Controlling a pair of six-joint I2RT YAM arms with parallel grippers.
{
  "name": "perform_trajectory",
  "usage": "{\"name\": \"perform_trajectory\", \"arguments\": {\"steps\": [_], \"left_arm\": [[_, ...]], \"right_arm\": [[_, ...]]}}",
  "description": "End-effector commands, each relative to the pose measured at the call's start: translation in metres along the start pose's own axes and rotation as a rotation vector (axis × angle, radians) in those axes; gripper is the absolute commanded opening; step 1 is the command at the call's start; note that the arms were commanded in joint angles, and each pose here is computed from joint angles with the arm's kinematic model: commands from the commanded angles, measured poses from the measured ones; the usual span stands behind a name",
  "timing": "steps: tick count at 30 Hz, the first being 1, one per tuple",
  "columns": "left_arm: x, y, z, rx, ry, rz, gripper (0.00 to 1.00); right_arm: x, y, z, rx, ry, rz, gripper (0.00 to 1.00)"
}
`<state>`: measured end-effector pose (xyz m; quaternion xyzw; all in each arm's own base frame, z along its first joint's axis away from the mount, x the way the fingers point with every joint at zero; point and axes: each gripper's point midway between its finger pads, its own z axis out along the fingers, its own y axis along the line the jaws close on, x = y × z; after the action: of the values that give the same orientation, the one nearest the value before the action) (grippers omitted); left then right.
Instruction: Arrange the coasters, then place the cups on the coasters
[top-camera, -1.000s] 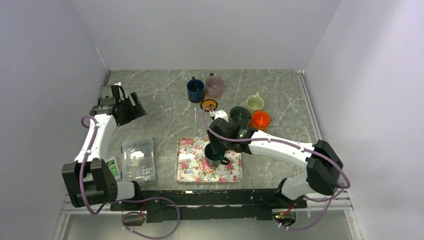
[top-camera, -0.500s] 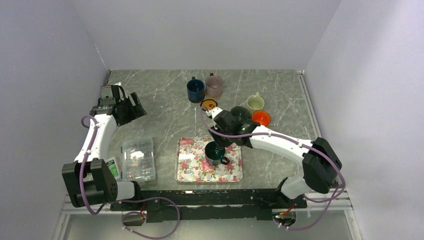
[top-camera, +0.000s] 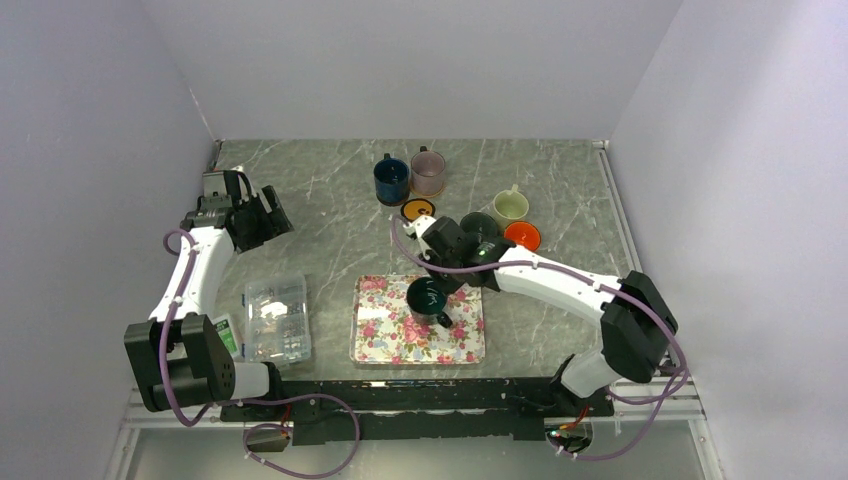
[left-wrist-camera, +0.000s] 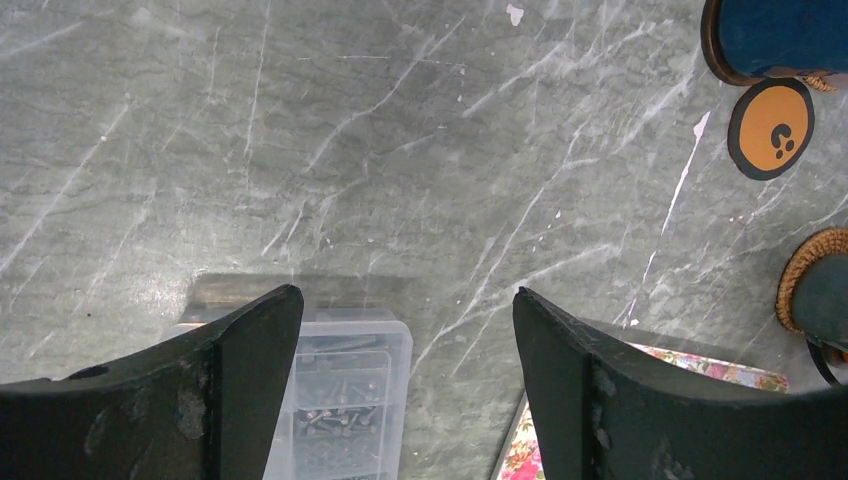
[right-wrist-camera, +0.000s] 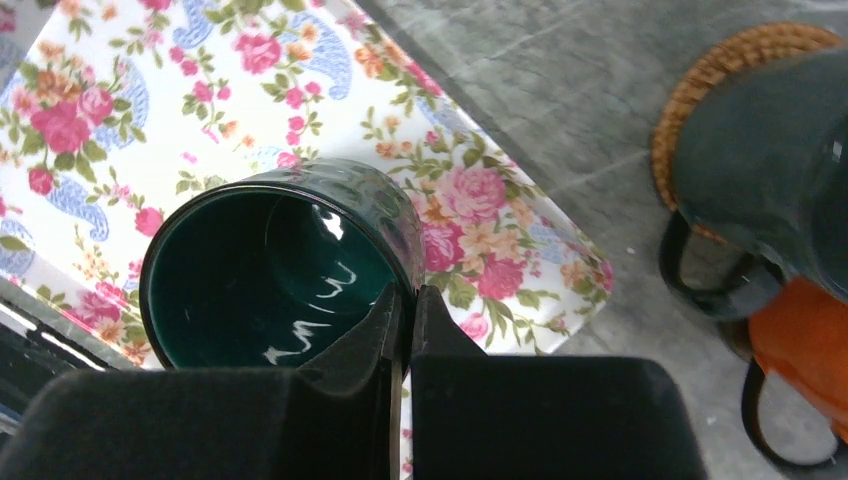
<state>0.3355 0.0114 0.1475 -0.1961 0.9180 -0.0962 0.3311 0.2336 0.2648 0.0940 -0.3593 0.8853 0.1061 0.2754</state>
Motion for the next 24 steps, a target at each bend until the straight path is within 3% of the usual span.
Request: {"name": "perform_trajectory", "arguments": {"steps": [1,8,14,24], "left_arm": [[-0.009,-0.007,-0.005,0.034,-0.033,0.016,0.83],[-0.010,-0.010,-0.009,0.053,-0.042,0.016,0.83],[-0.011,-0.009,-0.013,0.046,-0.050,0.031,0.82],[-0.010,-0.012,-0.019,0.036,-0.060,0.084,0.81]], "right_arm": [[-0.048,-0.016,-0.034,0.104,-0.115,0.132,0.00],[-0.091,-0.061,-0.050,0.179,-0.214,0.334,0.00],[-0.136,-0.099,-0.039,0.201,-0.268,0.363,0.00],[-0.173,-0.148,0.001,0.215,-0.247,0.398,0.00]]}}
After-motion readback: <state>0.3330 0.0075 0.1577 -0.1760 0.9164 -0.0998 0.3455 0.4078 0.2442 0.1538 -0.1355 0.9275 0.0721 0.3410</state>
